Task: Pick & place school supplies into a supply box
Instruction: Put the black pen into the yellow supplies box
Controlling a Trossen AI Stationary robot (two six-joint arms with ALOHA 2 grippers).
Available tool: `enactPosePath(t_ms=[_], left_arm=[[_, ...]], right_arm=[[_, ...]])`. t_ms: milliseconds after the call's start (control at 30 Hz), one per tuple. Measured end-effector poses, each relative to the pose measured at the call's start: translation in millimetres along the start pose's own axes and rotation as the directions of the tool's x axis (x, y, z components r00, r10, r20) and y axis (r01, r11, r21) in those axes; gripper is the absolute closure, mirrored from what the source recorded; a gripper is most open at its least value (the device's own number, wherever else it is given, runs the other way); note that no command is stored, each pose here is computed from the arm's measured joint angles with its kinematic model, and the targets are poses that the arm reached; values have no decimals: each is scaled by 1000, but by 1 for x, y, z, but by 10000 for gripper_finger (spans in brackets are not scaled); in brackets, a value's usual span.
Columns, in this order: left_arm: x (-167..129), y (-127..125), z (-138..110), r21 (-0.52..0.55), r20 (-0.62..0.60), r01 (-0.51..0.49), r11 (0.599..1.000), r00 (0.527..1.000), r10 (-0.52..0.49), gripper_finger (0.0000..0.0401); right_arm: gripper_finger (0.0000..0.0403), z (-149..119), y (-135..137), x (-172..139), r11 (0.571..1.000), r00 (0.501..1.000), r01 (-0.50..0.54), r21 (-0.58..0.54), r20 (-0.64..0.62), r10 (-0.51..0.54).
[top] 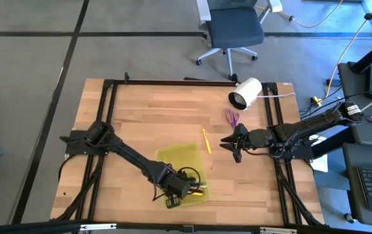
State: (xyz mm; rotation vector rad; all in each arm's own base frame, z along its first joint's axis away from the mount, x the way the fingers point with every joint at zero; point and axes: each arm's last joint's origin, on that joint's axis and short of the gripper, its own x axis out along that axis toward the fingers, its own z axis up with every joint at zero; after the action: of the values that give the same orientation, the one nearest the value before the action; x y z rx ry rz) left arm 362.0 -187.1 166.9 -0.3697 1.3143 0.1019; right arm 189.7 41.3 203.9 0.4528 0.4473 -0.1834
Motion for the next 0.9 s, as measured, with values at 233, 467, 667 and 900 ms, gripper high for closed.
enactPosePath(t_ms=[233,467,667,900], left_arm=[[0,-1,0,-1,-15,18,1000,1000,-18,348],[0,-2,-1,-11,-59,63,998,996,-64,329],[-1,-1,-1,16,-55,59,998,997,-58,322],[-2,0,1,107,-53,62,992,997,-57,322]], right_arm=[[268,0,0,0,1000,1000,-2,1,2,2],[266,0,1,0,998,999,-31,48,-16,32],[220,0,1,0,994,999,-28,108,-15,29],[151,2,0,0,991,1000,-23,129,2,23]])
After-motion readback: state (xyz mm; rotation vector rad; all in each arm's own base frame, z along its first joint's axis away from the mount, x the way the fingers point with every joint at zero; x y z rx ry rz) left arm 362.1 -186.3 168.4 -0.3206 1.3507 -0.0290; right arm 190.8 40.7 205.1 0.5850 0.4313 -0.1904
